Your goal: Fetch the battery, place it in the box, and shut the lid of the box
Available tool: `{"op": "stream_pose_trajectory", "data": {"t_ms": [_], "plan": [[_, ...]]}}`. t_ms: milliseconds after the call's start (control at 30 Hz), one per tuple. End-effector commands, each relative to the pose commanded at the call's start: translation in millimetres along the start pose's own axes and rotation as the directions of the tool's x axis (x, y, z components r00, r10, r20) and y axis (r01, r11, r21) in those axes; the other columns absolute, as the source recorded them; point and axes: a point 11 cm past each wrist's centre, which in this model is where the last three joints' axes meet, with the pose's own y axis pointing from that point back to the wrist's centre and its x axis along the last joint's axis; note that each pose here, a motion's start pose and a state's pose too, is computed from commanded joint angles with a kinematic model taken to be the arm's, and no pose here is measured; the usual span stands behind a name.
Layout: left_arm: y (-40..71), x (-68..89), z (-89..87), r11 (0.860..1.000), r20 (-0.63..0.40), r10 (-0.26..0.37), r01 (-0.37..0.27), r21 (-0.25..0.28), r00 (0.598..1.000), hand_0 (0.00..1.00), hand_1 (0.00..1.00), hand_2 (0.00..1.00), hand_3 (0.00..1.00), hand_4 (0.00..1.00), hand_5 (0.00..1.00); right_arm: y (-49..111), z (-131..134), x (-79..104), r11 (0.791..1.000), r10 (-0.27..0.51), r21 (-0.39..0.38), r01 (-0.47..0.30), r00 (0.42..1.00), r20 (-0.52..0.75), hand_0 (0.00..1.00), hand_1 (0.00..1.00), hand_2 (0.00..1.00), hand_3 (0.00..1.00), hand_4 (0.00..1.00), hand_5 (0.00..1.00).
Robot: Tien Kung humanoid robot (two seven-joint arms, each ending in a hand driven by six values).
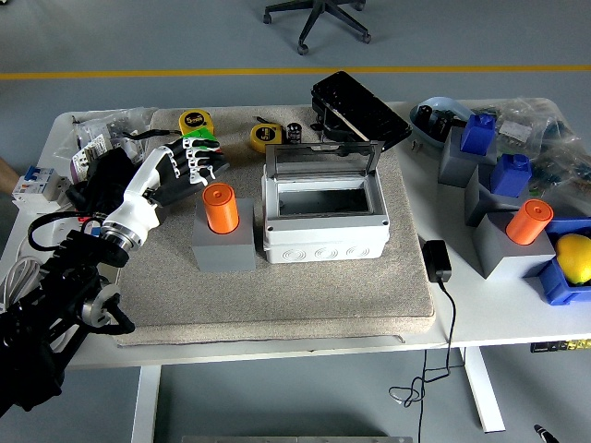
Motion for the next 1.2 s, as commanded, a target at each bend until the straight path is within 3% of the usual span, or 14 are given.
{"op": "stream_pose_trajectory", "data": {"t_ms": [200, 567, 600, 967, 1000, 1167, 1200], "plan": [[1.2, -6.0, -3.8, 1.000, 0.024, -0.006, 0.006, -0.015, 1.000, 0.666, 0.640, 0.603, 0.596, 0.998, 0.174, 0.0, 2, -1.4, 1.000, -0.004, 0.000, 0.004, 1.000, 0.004, 0.659, 0.640, 0.648, 0.539, 0.887, 0.435], [4.9, -20.1, -17.7, 0.999, 0.052, -0.044, 0.043, 0.010, 0.998, 0.657, 0.632, 0.600, 0.593, 0.998, 0.163, -0.2, 3, 0.2, 1.000, -0.001, -0.004, 0.001, 1.000, 0.010, 0.658, 0.640, 0.649, 0.539, 0.887, 0.435], [4.7, -21.3, -18.5, 0.999, 0.056, -0.044, 0.043, 0.011, 0.997, 0.634, 0.604, 0.597, 0.591, 0.998, 0.083, -0.2, 3, 0.0, 1.000, -0.002, -0.005, 0.002, 1.000, 0.009, 0.658, 0.640, 0.648, 0.539, 0.887, 0.435], [1.7, -27.2, -25.6, 0.998, 0.075, -0.046, 0.043, 0.038, 0.996, 0.629, 0.584, 0.593, 0.588, 0.998, 0.024, 0.0, 2, -0.9, 1.000, -0.003, -0.006, 0.003, 1.000, 0.012, 0.659, 0.640, 0.648, 0.539, 0.887, 0.434], [1.3, -27.1, -26.1, 0.998, 0.070, -0.045, 0.042, 0.041, 0.997, 0.506, 0.533, 0.575, 0.572, 0.950, 0.002, 0.0, 2, -0.6, 1.000, -0.003, -0.007, 0.003, 1.000, 0.011, 0.659, 0.640, 0.649, 0.539, 0.888, 0.435], [0.0, -27.0, -29.0, 0.998, 0.043, -0.038, 0.035, 0.053, 0.998, 0.506, 0.533, 0.575, 0.572, 0.950, 0.002, 0.0, 3, -1.2, 1.000, -0.003, -0.007, 0.003, 1.000, 0.011, 0.659, 0.640, 0.649, 0.539, 0.888, 0.435], [-0.3, -26.8, -30.1, 0.998, 0.033, -0.035, 0.033, 0.058, 0.999, 0.410, 0.429, 0.452, 0.459, 0.974, 0.002, 0.0, 3, -1.5, 1.000, -0.004, -0.007, 0.004, 1.000, 0.010, 0.660, 0.640, 0.648, 0.540, 0.888, 0.435]]}}
